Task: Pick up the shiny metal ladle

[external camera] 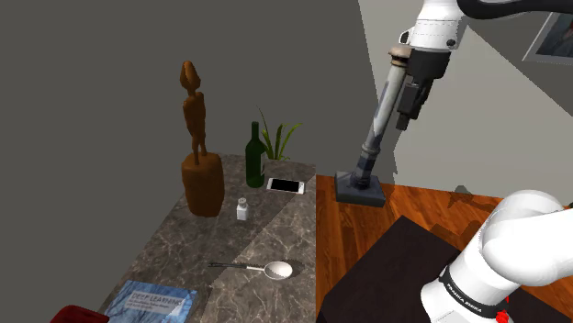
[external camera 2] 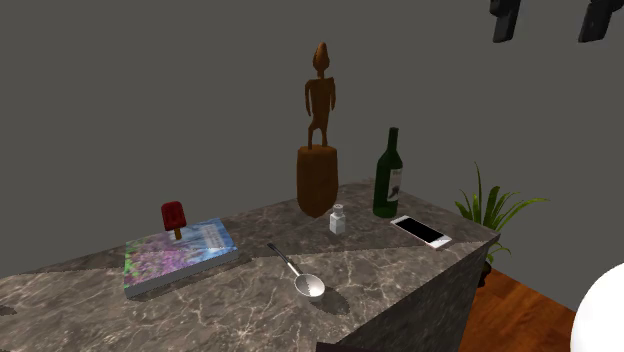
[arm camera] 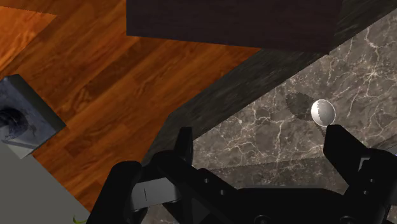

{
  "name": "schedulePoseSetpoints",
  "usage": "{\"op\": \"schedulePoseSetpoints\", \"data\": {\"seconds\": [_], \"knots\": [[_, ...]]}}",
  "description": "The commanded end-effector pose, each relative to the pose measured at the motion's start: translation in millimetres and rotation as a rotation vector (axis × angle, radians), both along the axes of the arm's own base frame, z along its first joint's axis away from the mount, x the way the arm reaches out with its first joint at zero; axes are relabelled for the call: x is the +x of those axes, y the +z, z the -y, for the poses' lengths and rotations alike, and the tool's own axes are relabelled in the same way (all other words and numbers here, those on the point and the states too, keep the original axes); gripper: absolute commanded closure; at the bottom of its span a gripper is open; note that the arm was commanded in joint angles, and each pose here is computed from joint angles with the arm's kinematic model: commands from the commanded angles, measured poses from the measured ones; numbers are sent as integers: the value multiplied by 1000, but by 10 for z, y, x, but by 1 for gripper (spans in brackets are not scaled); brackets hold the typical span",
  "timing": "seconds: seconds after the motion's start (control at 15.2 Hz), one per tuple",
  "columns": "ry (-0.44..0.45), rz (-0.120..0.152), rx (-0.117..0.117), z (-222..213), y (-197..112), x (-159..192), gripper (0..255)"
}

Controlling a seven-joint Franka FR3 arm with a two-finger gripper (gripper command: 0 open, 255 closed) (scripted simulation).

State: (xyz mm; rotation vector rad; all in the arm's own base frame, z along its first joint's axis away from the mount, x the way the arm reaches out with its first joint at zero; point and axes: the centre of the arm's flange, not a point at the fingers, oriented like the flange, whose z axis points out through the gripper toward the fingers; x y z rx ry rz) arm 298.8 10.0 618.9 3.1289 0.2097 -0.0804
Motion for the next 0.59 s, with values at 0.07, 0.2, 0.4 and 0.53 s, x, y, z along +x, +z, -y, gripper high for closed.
{"op": "schedulePoseSetpoints", "data": {"seconds": [0.07,0.2,0.4,0.53], "knots": [[13,0,2,-52,-104,61,0],[38,-1,7,-160,-311,181,0],[76,-3,14,-329,-620,356,0],[102,-4,19,-446,-826,468,0]]}}
